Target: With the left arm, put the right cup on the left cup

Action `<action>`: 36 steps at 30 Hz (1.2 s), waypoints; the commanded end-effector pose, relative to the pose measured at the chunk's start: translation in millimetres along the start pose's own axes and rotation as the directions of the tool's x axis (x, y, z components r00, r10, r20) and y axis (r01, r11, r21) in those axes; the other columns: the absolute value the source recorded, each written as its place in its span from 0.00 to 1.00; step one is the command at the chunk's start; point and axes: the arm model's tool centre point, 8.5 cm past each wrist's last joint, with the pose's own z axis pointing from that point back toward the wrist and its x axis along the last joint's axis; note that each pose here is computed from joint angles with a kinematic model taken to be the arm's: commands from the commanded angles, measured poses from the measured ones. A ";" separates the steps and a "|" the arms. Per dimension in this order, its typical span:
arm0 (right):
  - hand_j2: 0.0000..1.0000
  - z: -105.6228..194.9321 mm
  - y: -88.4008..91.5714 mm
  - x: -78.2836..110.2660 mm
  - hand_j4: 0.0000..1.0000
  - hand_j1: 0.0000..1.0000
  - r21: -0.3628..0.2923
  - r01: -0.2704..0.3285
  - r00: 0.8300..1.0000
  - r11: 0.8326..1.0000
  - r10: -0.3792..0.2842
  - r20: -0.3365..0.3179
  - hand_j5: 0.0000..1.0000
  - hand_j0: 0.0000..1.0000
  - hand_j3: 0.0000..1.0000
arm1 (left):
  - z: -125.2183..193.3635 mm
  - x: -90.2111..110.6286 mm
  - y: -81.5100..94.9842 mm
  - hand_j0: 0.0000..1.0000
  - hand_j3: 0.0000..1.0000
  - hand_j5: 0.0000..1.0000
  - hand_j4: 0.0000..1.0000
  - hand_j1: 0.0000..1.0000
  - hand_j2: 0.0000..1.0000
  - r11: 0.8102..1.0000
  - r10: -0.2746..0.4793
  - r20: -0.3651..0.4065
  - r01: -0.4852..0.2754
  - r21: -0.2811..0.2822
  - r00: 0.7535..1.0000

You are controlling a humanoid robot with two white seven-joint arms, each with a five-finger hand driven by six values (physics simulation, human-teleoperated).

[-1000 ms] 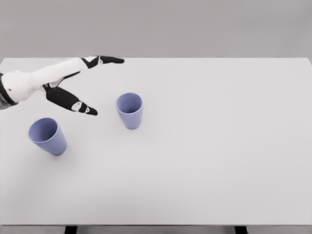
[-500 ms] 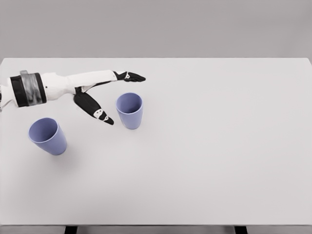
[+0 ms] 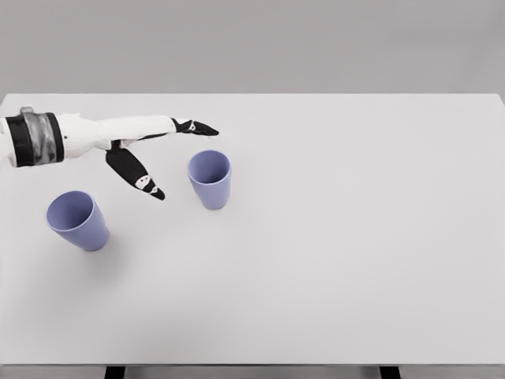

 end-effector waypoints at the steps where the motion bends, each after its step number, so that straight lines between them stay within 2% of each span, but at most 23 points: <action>1: 1.00 0.0 -0.1 -0.1 1.00 1.00 0.000 0.000 1.000 1.000 0.000 0.000 1.00 1.00 1.00 | 3.7 -0.8 0.6 1.00 1.00 1.00 1.00 1.00 1.00 1.000 -0.009 -0.008 0.009 0.001 1.000; 7: 1.00 0.0 -0.1 -0.1 1.00 1.00 0.000 0.000 1.000 1.000 0.000 0.000 1.00 1.00 1.00 | -14.5 8.8 -9.7 1.00 1.00 1.00 1.00 1.00 1.00 1.000 -0.023 0.052 0.024 -0.017 0.998; 9: 1.00 0.0 -0.1 -0.1 1.00 1.00 0.000 0.000 1.000 1.000 0.000 0.000 1.00 1.00 1.00 | -30.1 16.7 -9.5 1.00 1.00 1.00 1.00 1.00 1.00 1.000 -0.020 0.082 0.018 0.026 0.996; 11: 1.00 0.0 -0.1 -0.1 1.00 1.00 0.000 0.002 1.000 1.000 -0.002 0.000 1.00 1.00 1.00 | -30.8 16.2 -9.9 1.00 1.00 1.00 1.00 1.00 1.00 0.999 -0.016 0.083 0.013 0.038 0.996; 16: 1.00 0.0 -0.1 0.0 1.00 1.00 0.000 -0.001 1.000 1.000 0.001 0.000 1.00 1.00 1.00 | -35.7 15.7 -10.5 1.00 1.00 1.00 1.00 1.00 1.00 0.999 -0.002 0.088 -0.001 0.038 0.996; 20: 1.00 0.0 -0.1 -0.1 1.00 1.00 0.000 0.000 1.000 1.000 0.000 0.000 1.00 1.00 1.00 | -45.6 1.5 -17.8 1.00 1.00 1.00 1.00 1.00 1.00 0.998 0.055 0.069 -0.056 0.016 0.996; 21: 1.00 0.0 -0.1 -0.1 1.00 1.00 0.000 0.000 1.000 1.000 0.000 0.000 1.00 1.00 1.00 | -48.9 4.1 -19.0 1.00 1.00 1.00 1.00 1.00 1.00 0.992 0.126 0.097 -0.127 0.004 0.987; 22: 1.00 0.0 -0.1 -0.1 1.00 1.00 0.000 0.000 1.000 1.000 0.000 0.000 1.00 1.00 1.00 | -49.0 2.7 -19.3 1.00 1.00 1.00 1.00 1.00 1.00 0.986 0.164 0.091 -0.164 -0.001 0.982; 25: 1.00 0.0 -0.1 -0.1 1.00 1.00 0.000 0.000 1.000 1.000 0.000 0.000 1.00 1.00 1.00 | -48.8 -3.7 -19.5 1.00 1.00 1.00 1.00 1.00 1.00 0.975 0.221 0.086 -0.221 -0.004 0.972; 29: 1.00 0.0 -0.1 -0.1 1.00 1.00 0.000 0.000 1.000 1.000 0.000 0.000 1.00 1.00 1.00 | -47.3 -7.8 -17.7 1.00 1.00 1.00 1.00 1.00 1.00 0.973 0.230 0.074 -0.231 0.002 0.970; 36: 1.00 0.0 -0.1 -0.2 1.00 1.00 0.000 0.000 1.000 1.000 0.000 -0.002 1.00 1.00 1.00 | -45.9 -32.8 -14.3 1.00 1.00 1.00 1.00 1.00 1.00 0.963 0.268 0.015 -0.269 0.029 0.963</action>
